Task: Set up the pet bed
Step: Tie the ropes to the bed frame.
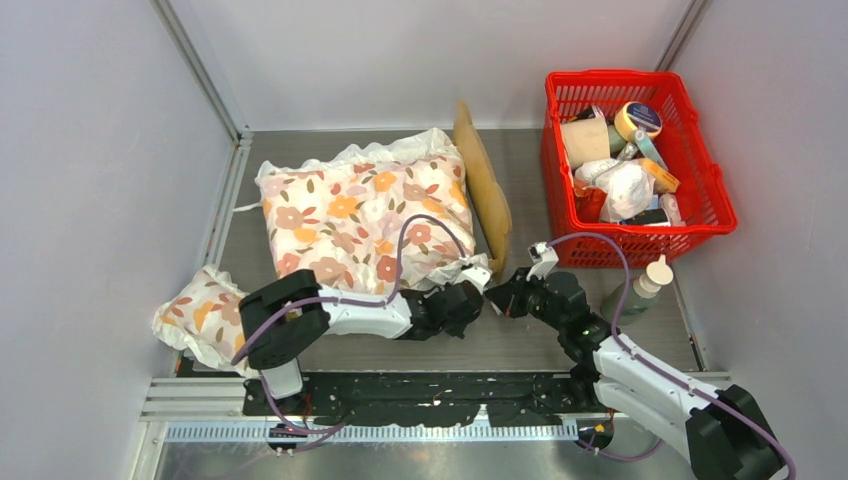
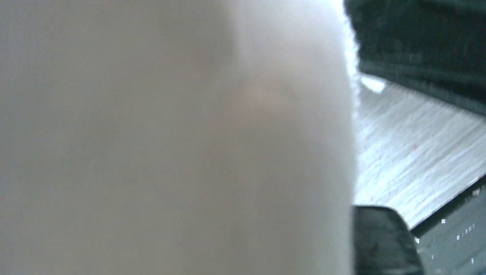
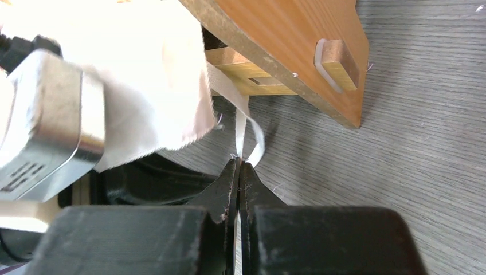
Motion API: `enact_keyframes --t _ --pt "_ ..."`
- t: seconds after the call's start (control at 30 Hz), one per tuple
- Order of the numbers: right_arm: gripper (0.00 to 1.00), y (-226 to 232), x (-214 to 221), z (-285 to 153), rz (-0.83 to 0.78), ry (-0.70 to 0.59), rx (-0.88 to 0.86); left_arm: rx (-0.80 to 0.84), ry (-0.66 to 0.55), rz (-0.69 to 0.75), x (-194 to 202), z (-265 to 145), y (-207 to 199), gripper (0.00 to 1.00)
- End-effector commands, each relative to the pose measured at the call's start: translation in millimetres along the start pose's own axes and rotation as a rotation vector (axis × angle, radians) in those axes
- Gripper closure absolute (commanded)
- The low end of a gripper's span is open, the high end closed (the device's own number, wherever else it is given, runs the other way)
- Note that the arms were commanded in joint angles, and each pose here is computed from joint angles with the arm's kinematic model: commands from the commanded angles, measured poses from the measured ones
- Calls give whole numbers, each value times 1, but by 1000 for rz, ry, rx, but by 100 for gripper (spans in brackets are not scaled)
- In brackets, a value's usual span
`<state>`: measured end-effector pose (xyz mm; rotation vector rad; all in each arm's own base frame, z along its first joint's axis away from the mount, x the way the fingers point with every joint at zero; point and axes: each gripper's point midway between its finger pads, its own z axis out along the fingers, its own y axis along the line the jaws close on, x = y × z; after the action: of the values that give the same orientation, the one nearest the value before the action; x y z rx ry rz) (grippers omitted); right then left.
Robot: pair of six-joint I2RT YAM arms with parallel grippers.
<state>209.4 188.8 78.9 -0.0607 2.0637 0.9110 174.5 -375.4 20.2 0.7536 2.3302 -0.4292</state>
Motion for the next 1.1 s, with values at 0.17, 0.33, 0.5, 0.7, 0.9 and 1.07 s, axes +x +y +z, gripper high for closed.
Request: enact_keyframes --t 0.17,0.33,0.5,0.7,0.9,1.07 --pt "95 12 -10 3 -22 -21 -46 -19 -46 -73 -8 -44 21 100" --pt "95 7 -4 5 -26 -11 -41 37 -157 -103 -43 -58 15 100" --pt "95 6 2 7 -11 -10 -54 88 -197 -142 -62 -63 9 100" --pt "95 3 8 6 -4 -10 -56 104 -235 -116 -70 -62 7 100" --pt "95 4 13 6 12 -5 -79 60 -244 -84 -95 -60 6 100" --pt "95 2 14 5 15 -6 -69 18 -252 -50 -105 -61 10 100"
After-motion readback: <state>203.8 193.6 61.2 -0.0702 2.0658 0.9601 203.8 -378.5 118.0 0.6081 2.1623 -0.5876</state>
